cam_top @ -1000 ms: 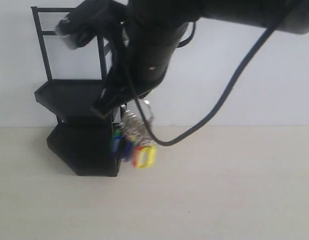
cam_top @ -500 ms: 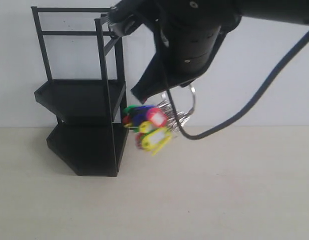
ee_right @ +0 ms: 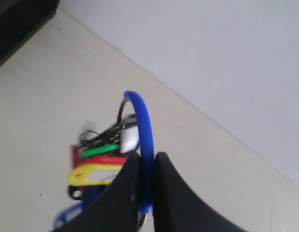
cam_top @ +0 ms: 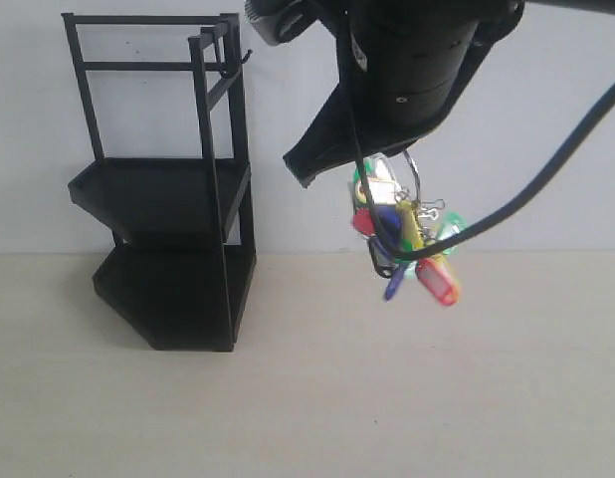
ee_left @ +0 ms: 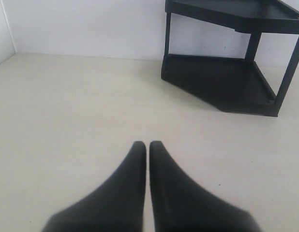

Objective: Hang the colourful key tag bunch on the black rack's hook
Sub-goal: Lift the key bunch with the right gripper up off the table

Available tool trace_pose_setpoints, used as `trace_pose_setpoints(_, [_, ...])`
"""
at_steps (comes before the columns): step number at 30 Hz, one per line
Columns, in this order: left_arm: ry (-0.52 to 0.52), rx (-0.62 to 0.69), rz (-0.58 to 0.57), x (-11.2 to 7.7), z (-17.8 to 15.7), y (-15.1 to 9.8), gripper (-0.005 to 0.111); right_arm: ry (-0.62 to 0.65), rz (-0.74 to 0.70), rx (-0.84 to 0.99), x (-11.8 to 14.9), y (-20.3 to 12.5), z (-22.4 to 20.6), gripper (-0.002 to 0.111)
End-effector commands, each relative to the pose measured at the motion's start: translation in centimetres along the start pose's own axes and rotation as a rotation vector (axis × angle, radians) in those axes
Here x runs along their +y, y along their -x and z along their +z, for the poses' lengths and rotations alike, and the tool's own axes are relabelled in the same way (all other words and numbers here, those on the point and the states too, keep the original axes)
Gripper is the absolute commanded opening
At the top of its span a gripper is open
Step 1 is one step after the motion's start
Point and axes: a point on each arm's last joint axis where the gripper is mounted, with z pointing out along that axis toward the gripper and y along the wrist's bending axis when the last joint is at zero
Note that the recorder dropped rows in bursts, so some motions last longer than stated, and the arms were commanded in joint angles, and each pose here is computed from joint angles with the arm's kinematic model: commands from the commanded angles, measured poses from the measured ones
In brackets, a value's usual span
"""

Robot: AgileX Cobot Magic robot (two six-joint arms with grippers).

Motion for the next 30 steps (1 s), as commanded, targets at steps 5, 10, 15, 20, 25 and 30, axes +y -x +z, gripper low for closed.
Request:
trace_pose_setpoints(5, [0.002,-0.008,-0.007,0.0,0.0,0.1,0.004,-0.018,0.051,-0.064,-0.6,0.5,-0.5,0.0])
trace_pose_setpoints(10, [0.002,-0.008,-0.007,0.0,0.0,0.1,0.004,-0.009,0.043,-0.077,-0.5,0.7,-0.5,0.0])
trace_pose_setpoints(15, [0.002,-0.008,-0.007,0.0,0.0,0.1,0.004,-0.009,0.042,-0.082,-0.5,0.7,-0.5,0.0])
trace_pose_setpoints(20, [0.002,-0.008,-0.007,0.0,0.0,0.1,0.004,-0.022,0.072,-0.087,-1.2,0.6,-1.2,0.0])
trace_pose_setpoints(25, [0.002,-0.008,-0.007,0.0,0.0,0.1,0.004,-0.011,0.1,-0.163,-2.8,-0.3,-3.1,0.0])
trace_pose_setpoints(30, [0.002,-0.008,-0.007,0.0,0.0,0.1,0.004,0.011,0.228,-0.365,-3.7,-3.3,-4.4,0.0])
